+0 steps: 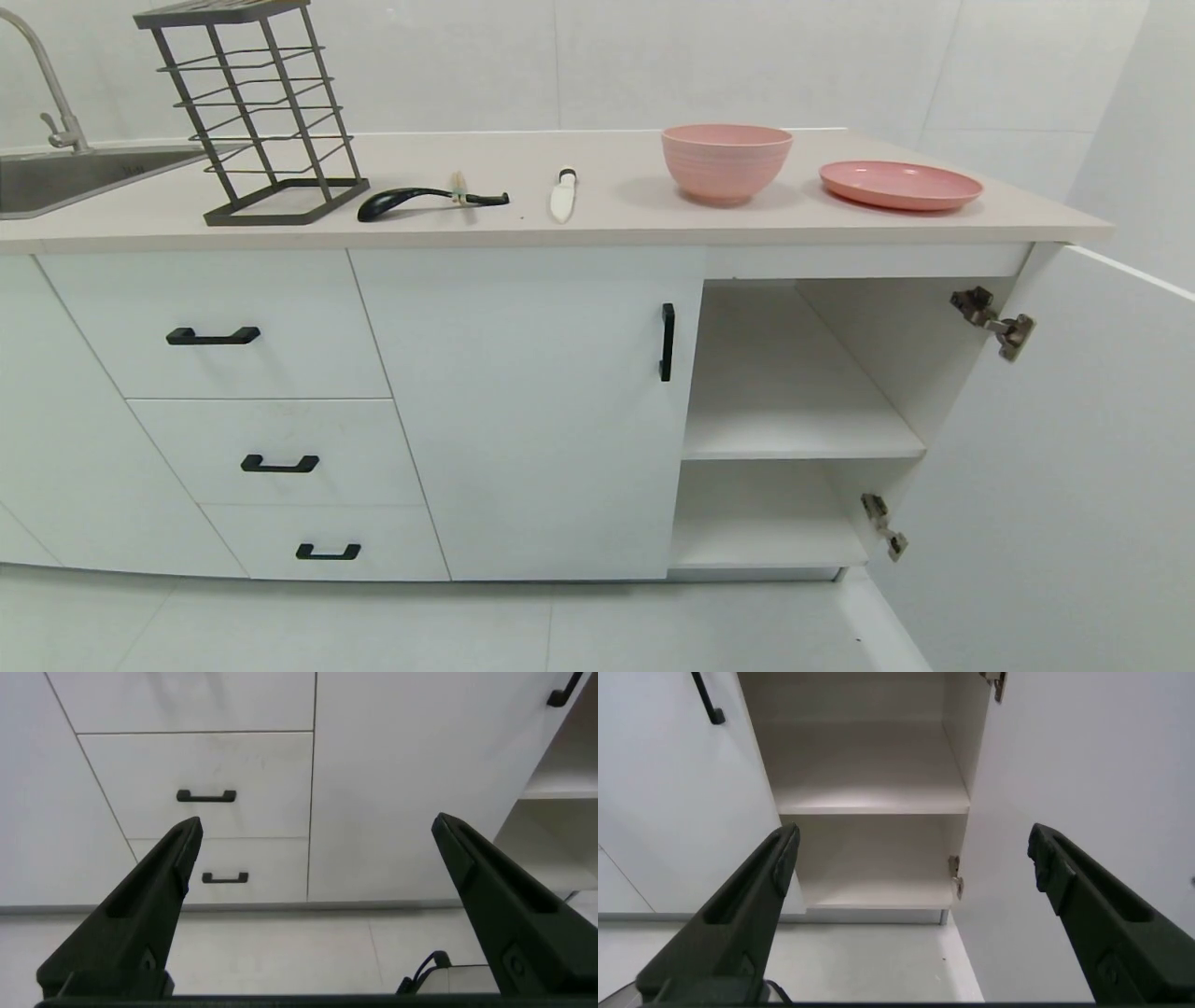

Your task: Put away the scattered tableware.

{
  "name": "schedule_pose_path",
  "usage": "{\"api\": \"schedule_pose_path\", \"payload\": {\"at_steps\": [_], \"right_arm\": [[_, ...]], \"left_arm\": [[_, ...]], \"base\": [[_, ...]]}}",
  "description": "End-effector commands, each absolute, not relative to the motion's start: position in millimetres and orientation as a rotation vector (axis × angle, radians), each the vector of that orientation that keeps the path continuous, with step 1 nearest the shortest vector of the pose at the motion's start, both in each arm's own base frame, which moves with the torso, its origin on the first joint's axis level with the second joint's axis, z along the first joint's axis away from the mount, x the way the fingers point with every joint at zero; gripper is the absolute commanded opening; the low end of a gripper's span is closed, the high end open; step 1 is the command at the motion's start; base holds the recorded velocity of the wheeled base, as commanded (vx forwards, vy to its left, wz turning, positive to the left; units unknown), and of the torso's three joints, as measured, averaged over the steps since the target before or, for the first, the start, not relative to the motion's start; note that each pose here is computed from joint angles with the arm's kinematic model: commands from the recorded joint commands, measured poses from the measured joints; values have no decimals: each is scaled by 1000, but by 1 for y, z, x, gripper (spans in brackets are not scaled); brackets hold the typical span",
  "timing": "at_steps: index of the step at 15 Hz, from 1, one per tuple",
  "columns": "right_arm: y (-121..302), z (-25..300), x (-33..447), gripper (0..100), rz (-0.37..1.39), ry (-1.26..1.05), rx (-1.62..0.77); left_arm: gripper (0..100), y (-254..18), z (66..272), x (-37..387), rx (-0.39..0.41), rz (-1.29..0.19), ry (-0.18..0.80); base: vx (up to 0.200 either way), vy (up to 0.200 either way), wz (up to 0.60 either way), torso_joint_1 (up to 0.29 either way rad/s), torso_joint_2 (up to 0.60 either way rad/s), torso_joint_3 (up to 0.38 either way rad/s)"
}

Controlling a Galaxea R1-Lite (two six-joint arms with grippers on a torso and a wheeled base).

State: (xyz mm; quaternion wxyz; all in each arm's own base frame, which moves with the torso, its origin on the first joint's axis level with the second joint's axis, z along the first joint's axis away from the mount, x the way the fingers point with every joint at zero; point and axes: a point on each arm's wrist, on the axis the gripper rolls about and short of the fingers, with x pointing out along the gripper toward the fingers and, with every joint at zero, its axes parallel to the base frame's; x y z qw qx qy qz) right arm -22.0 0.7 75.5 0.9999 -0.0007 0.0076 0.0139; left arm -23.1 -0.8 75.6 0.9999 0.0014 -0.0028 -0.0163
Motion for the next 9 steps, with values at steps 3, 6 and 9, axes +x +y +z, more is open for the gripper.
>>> {"api": "schedule_pose_path", "payload": {"at_steps": [3, 6, 9], "right_arm": [[1, 76, -22, 100, 29, 18, -3], [1, 76, -22, 100, 29, 17, -3], [1, 76, -22, 100, 29, 18, -1]], "left_arm": [[100, -1, 76, -23, 2, -32, -2], [100, -1, 76, -23, 0, -31, -2], [100, -1, 76, -23, -3, -28, -1]], "base": [[0, -200, 0, 7, 4, 1], [0, -67, 0, 1, 2, -1], [0, 0, 0, 0, 0, 0]]}}
